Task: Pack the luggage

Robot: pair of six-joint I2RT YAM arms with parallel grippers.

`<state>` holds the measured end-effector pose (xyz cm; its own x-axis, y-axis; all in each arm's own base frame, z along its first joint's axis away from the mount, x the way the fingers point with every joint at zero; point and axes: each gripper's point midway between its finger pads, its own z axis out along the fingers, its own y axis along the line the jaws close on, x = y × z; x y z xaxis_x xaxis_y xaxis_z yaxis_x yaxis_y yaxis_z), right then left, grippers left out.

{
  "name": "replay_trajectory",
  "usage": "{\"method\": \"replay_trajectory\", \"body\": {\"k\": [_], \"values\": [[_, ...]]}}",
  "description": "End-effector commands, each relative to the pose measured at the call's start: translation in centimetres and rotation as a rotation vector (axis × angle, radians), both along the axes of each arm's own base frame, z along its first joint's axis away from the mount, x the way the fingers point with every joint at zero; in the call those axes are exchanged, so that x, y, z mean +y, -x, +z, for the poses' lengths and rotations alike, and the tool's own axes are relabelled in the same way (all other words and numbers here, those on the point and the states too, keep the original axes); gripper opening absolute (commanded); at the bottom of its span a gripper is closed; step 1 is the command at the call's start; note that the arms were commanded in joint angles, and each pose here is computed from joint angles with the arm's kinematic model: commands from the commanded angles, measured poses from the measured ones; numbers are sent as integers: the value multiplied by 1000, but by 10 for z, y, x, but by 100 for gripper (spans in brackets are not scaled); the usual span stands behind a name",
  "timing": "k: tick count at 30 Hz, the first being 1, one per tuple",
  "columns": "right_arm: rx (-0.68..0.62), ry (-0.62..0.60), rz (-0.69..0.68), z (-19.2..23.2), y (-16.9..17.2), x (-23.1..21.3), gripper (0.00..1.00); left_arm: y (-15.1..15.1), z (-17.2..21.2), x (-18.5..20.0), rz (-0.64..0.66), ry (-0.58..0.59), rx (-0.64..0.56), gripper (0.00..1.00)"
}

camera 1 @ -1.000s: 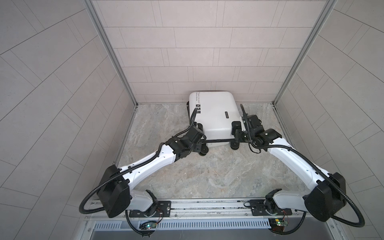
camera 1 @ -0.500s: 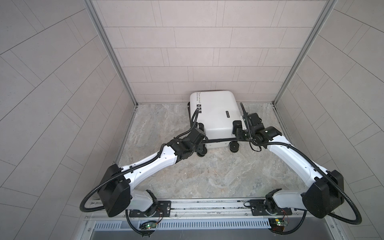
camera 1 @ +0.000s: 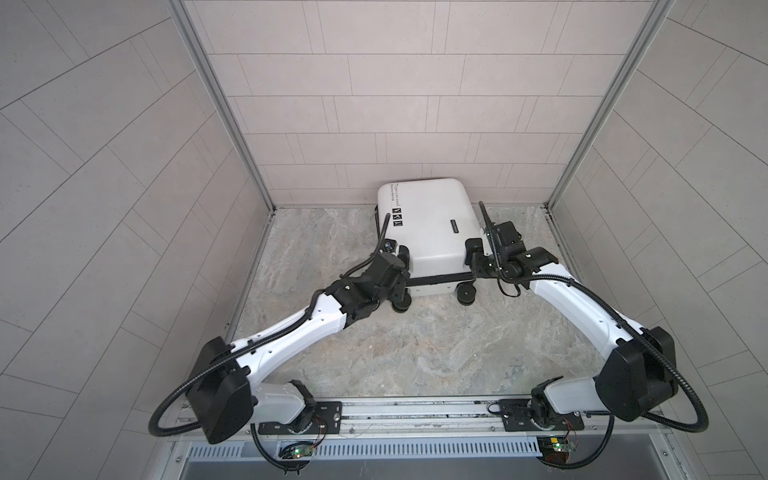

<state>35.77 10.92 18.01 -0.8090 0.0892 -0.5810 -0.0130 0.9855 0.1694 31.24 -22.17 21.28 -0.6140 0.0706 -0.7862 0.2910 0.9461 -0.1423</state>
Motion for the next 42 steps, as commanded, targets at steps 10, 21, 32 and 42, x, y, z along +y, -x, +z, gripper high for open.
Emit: {"method": "replay_trajectory", "body": {"k": [10, 21, 32, 42], "values": [[-100, -8, -47, 20, -21, -12, 7, -48, -32, 101, 269, 335, 60, 66], [-99, -38, -22, 28, -20, -6, 17, -119, -85, 106, 346, 433, 156, 62], [-122, -39, 1, 43, -9, -7, 76, -137, -131, 63, 213, 487, 336, 61], [-201, -62, 37, 83, 13, -9, 85, -113, -128, 10, 56, 442, 350, 60]]}}
